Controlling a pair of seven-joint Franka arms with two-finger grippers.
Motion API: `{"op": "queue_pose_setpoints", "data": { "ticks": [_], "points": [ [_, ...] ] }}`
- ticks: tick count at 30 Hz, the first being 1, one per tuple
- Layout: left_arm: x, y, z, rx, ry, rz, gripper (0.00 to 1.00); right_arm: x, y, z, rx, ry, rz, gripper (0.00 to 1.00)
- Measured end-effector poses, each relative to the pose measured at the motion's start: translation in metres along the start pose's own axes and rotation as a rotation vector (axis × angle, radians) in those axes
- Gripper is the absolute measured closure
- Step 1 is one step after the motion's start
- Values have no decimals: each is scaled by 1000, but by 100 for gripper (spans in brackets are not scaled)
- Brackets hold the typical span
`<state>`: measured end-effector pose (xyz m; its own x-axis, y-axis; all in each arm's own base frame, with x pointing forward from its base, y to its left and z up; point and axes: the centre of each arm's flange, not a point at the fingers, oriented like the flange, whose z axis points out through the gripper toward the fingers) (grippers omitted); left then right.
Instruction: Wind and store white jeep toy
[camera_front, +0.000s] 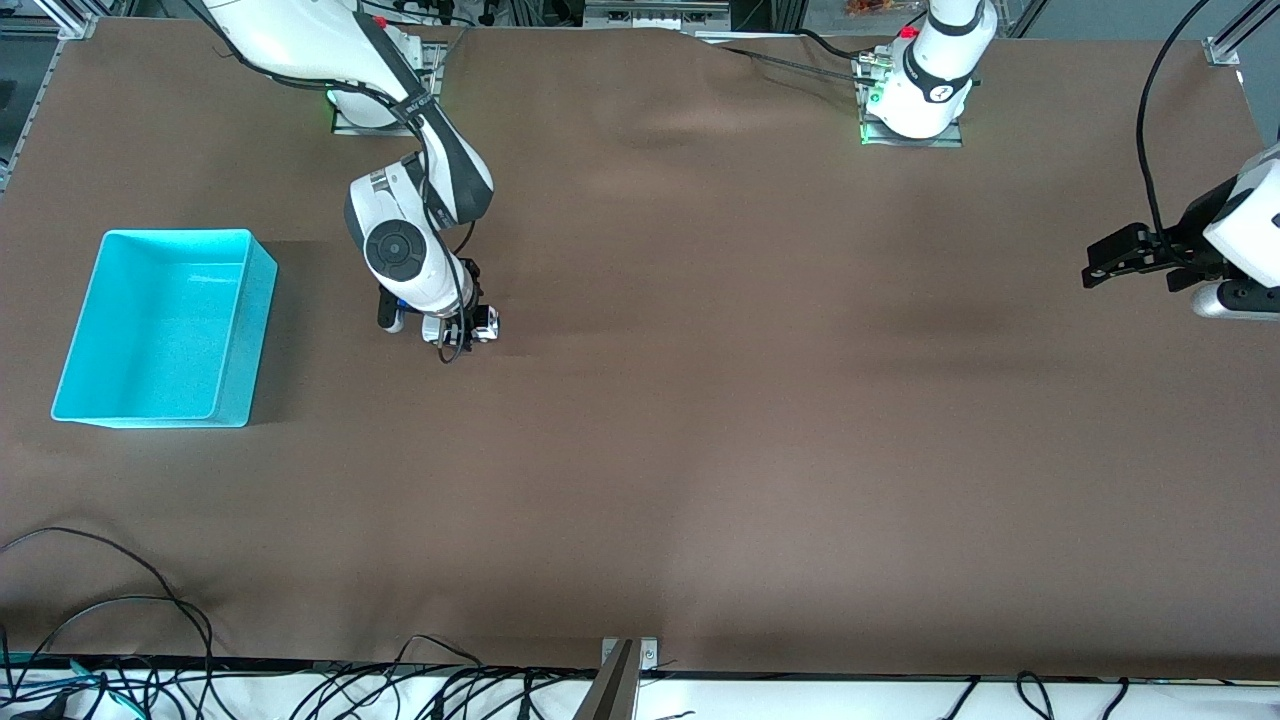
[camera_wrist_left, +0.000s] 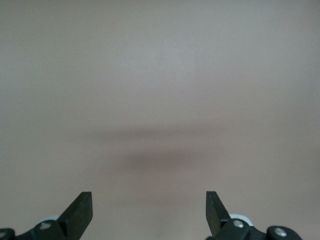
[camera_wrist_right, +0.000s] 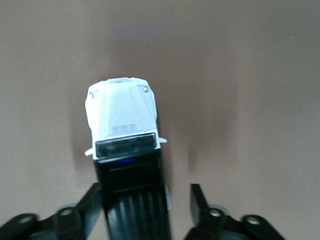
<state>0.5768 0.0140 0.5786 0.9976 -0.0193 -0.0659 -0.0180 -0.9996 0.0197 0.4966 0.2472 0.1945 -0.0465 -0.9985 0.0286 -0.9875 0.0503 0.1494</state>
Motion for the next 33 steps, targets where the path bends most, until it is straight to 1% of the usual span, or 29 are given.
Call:
{"op": "queue_pose_setpoints", "data": {
  "ticks": [3, 4, 7, 17, 23, 28, 33],
  "points": [
    [0, 0, 0, 0, 0, 0, 0, 0, 0, 4, -6, 3, 0, 25],
    [0, 0, 0, 0, 0, 0, 0, 0, 0, 5, -7, 4, 0, 28],
    [0, 0, 0, 0, 0, 0, 0, 0, 0, 4, -5, 3, 0, 43],
    [0, 0, 0, 0, 0, 0, 0, 2, -1, 4, -4, 4, 3, 44],
    [0, 0, 0, 0, -1, 0, 0, 5, -9, -2, 18, 9, 1, 44],
    [0, 0, 1, 0, -1, 0, 0, 13, -24, -21, 48, 1, 18, 44],
    [0, 0, 1, 0, -1, 0, 0, 29, -39, -50, 70, 2, 14, 44]
  ]
}}
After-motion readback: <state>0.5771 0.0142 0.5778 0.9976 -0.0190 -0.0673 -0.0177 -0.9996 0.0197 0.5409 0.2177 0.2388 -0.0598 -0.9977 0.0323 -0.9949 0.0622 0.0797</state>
